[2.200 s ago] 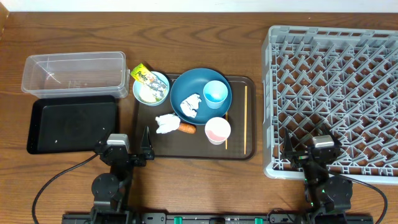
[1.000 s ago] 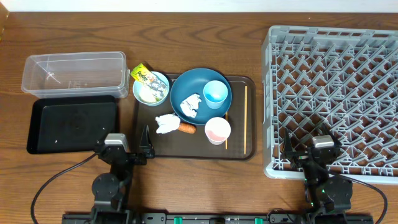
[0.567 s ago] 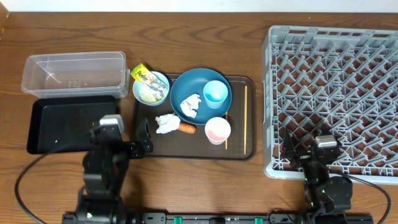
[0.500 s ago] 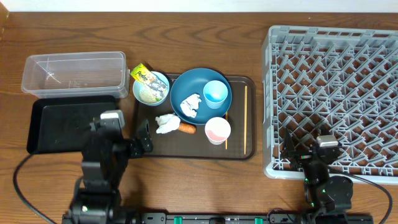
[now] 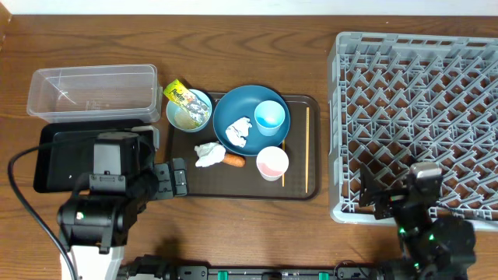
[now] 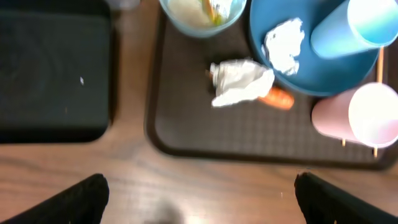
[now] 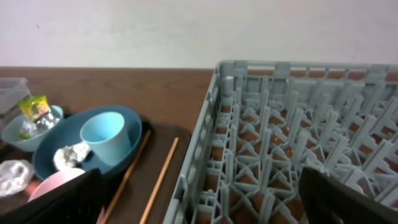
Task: Sort waste into correct bins and load items into the dishwasher rack
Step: 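Reach left gripper to the white tissue on the tray and grasp it, then carry the tissue left and drop it into the clear bin, then grasp the yellow snack wrapper from the rice bowl with left gripper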
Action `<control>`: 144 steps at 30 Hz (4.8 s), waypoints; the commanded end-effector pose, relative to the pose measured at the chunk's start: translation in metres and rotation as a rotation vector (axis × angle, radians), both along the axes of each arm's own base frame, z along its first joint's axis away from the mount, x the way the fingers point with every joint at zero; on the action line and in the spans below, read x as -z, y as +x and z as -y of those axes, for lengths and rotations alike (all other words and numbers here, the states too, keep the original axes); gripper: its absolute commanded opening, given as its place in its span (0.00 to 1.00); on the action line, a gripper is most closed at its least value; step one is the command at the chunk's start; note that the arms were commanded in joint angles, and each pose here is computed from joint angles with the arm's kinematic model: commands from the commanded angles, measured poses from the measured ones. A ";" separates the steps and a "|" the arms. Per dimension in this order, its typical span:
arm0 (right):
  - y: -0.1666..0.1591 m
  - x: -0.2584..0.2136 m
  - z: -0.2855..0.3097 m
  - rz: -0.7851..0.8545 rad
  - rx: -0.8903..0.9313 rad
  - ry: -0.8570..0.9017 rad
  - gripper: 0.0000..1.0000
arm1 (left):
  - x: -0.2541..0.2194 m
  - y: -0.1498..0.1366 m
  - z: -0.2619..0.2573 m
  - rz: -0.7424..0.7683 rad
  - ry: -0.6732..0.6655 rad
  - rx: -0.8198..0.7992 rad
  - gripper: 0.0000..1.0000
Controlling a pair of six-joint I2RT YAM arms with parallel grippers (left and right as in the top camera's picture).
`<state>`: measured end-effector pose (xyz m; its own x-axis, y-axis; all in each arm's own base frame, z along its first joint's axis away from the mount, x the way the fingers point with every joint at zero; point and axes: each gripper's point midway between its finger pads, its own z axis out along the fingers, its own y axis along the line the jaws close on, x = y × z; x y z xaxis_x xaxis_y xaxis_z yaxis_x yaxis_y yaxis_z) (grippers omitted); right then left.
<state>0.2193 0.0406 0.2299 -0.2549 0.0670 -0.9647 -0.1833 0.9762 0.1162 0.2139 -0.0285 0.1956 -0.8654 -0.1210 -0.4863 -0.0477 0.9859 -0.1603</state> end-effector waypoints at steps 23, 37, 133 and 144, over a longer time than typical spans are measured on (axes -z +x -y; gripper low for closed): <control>0.022 0.025 0.005 -0.618 0.030 -0.090 0.99 | 0.040 0.051 0.025 -0.169 -0.167 -0.088 0.98; 0.021 0.026 0.008 -0.621 0.046 -0.100 0.99 | 0.133 0.078 0.053 -0.416 -0.126 -0.039 0.98; 0.021 0.026 0.009 -0.621 0.049 -0.103 0.99 | 0.062 0.177 0.014 -0.013 -0.148 -0.222 0.50; 0.021 0.026 0.009 -0.621 0.049 -0.103 0.99 | 0.129 0.179 0.030 -0.185 -0.166 -0.303 0.44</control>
<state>0.2393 0.0314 0.1969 -0.7812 0.0202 -0.6239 -0.0545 0.9935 0.1004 0.3913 -0.0581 0.0753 -0.8553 -0.4218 -0.3009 -0.3454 0.8971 -0.2757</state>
